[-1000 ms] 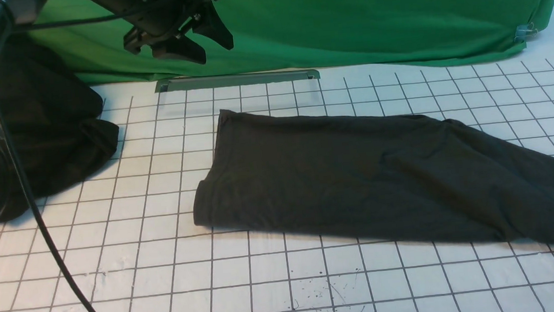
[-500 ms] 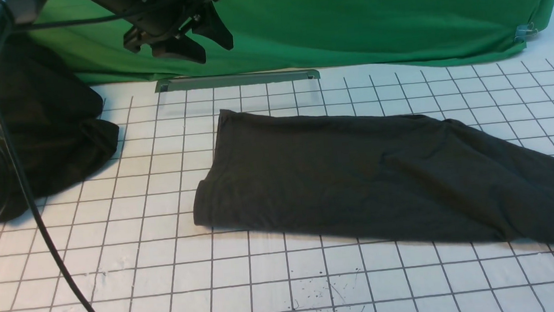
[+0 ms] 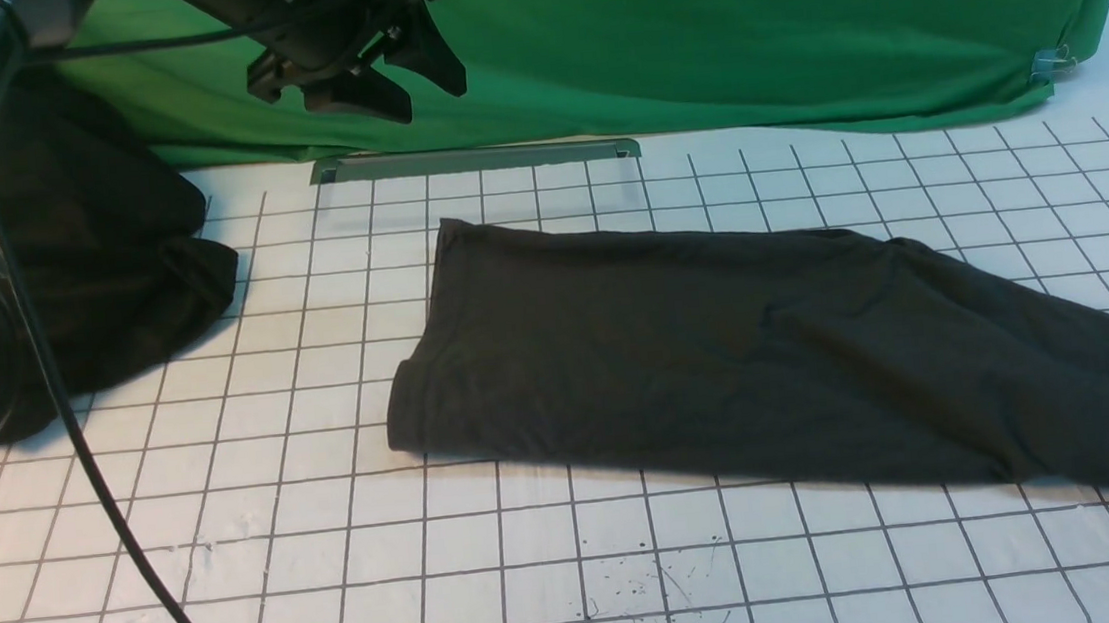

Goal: Fold a long-sleeved shirt over a white checkered tablecloth.
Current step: 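Pull the folded dark garment lengthwise by its ends to straighten it flat on the table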

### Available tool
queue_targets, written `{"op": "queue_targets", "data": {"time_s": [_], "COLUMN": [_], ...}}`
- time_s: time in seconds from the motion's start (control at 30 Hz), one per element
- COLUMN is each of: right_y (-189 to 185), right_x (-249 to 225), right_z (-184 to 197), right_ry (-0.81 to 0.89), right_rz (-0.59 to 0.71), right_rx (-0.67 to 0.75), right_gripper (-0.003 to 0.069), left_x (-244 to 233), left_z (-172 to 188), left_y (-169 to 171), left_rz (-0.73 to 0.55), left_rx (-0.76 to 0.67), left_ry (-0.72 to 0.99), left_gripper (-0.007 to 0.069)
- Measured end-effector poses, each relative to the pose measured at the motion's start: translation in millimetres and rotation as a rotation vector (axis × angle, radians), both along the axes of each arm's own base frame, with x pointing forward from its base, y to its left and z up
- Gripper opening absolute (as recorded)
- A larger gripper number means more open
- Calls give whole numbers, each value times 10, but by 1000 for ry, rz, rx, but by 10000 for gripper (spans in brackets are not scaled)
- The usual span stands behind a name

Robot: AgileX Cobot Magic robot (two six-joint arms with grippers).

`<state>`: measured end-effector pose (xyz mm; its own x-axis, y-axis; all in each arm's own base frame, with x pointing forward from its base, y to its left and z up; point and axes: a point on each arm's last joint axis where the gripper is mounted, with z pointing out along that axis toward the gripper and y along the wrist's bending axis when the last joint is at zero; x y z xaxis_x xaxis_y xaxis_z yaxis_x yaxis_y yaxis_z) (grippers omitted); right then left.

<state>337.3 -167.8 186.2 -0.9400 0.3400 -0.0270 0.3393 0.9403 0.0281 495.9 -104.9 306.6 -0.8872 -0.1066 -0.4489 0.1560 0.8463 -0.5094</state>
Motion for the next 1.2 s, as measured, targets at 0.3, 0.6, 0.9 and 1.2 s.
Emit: {"op": "queue_targets", "data": {"time_s": [0.3,0.6,0.9,1.2], "right_y": [-52,-173,-220,-226], "right_x": [40,209,290,306], "right_z": [520,369,120,1033], "right_ry": [-96,-184,-129,-226], "right_rz": [-1,23,2,-111], "right_rx": [-84,-181,-192,-217], "right_gripper": [26,115,516,572], "left_x": [6,25,-4,-251], "left_z": [1,9,-9,383], "left_y": [3,10,15,156], "left_rz": [3,15,2,22], "left_rx": [4,5,14,29], "left_ry": [-8,-27,7,-41], "left_gripper": [393,393,393,393]}}
